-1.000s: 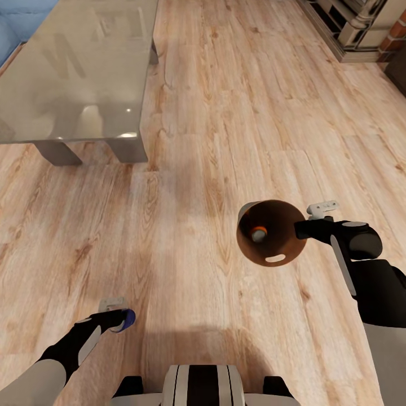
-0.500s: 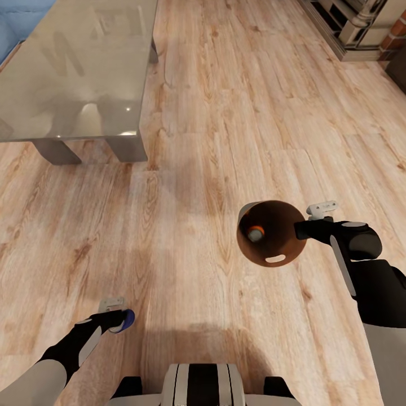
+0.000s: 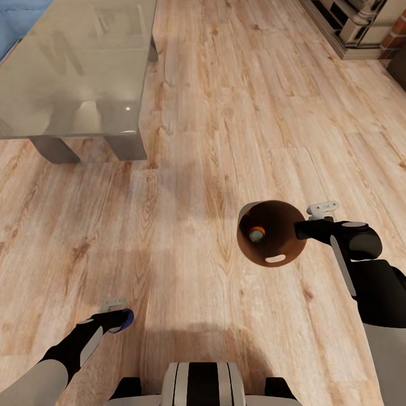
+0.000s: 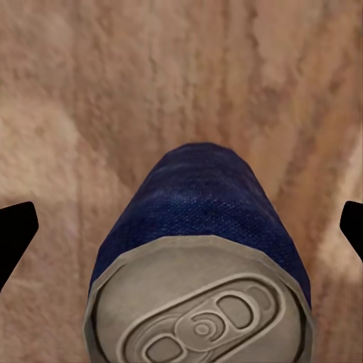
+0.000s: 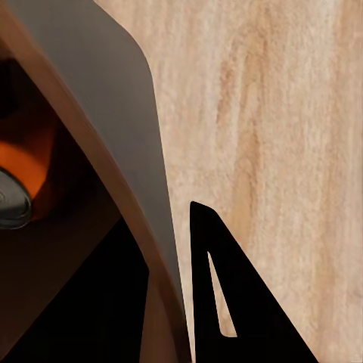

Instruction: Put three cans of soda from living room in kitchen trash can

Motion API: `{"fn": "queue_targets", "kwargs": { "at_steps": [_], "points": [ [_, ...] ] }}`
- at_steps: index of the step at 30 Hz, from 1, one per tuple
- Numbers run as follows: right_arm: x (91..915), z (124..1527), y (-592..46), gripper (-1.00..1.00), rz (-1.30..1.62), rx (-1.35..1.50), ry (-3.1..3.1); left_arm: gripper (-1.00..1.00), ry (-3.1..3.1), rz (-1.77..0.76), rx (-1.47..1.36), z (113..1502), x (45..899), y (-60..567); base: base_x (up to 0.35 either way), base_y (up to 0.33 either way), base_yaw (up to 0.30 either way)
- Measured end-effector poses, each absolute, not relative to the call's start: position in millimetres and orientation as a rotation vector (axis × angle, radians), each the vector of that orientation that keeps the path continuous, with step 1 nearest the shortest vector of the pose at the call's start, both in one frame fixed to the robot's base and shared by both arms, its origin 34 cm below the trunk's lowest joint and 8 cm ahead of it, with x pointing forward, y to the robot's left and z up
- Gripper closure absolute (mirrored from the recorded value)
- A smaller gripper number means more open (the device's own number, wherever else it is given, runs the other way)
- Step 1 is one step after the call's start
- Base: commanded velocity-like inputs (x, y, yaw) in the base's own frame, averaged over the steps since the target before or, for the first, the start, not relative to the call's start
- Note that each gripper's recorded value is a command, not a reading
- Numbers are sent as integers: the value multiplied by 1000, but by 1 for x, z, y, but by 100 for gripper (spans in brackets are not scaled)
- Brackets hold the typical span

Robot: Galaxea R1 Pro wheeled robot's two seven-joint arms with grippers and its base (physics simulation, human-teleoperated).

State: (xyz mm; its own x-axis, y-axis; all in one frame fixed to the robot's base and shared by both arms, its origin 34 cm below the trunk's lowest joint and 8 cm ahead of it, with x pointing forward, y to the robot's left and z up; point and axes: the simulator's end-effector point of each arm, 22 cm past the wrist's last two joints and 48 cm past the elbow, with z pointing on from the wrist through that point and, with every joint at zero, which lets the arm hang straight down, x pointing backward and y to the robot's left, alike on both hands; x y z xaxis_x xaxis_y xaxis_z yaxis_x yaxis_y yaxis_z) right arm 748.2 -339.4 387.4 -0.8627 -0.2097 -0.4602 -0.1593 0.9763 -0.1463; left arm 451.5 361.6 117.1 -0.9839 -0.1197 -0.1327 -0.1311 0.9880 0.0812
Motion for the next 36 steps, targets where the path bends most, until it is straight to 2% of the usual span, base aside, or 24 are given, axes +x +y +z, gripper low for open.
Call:
{"fn": "queue_targets", "kwargs": {
  "at_steps": [10,26,27,36],
  "points": [
    [748,387,-338,100,-136,-262,2633,-100,3007,134,-192,117,450,361,-109,0,0],
    [747,386,-337,100,-138,-271,2634,-100,3009,134,-193,117,450,361,-10,0,0],
    [747,386,-337,100,-137,-271,2634,100,3009,134,-192,117,450,361,0,0,0],
    [747,386,-337,100,-140,-272,2633,100,3013,135,-192,116,448,362,-42,0,0]
  ]
}}
